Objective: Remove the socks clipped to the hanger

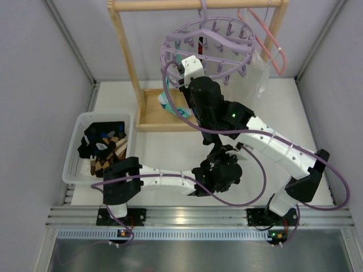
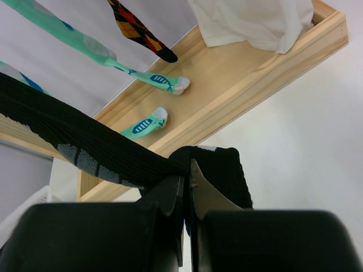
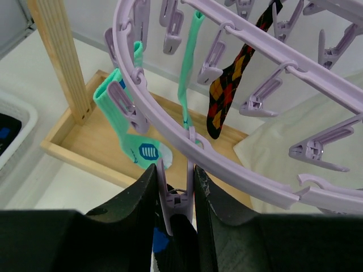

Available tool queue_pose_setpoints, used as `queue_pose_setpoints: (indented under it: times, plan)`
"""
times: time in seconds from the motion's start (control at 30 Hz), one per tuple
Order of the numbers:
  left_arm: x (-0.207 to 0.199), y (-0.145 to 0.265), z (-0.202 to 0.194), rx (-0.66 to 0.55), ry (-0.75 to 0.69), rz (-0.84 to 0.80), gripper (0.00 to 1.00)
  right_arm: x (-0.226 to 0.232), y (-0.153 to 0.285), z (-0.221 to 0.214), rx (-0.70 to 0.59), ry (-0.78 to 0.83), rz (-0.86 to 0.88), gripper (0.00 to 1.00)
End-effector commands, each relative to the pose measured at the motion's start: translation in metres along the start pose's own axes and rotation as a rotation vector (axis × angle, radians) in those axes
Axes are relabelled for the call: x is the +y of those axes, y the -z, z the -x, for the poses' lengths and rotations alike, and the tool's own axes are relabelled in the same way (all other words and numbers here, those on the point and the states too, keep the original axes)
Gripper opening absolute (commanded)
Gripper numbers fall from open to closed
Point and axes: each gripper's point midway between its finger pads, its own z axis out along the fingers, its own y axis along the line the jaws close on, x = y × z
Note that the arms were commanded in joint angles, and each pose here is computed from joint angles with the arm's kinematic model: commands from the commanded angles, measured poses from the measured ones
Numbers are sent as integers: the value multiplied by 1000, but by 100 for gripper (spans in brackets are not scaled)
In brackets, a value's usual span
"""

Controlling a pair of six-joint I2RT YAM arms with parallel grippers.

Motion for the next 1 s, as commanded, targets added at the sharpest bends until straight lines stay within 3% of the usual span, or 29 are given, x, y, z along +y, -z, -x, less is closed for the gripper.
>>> queue_pose_setpoints:
  times: [0.0,0.33,0.57,0.67,0.8,0.97]
  plan:
    - [15,6,22,-40,111,-17,0,-16,11,27,-90,-113,15,0]
    - [17,1,6,-27,152,-34,0,-31,17,25,-130,-232,65,0]
    - [22,2,19,-46,169,-42,0,-15,1,9,-42,-164,97,32]
    - [23,2,25,-52,168,-43,0,-14,-3,6,-28,-157,93,41]
    - [22,1,25,-53,163,-44,0,-12,-7,5,-19,-151,87,50]
    - [22,2,25,-53,162,-46,0,-13,-9,6,-18,-140,59,53]
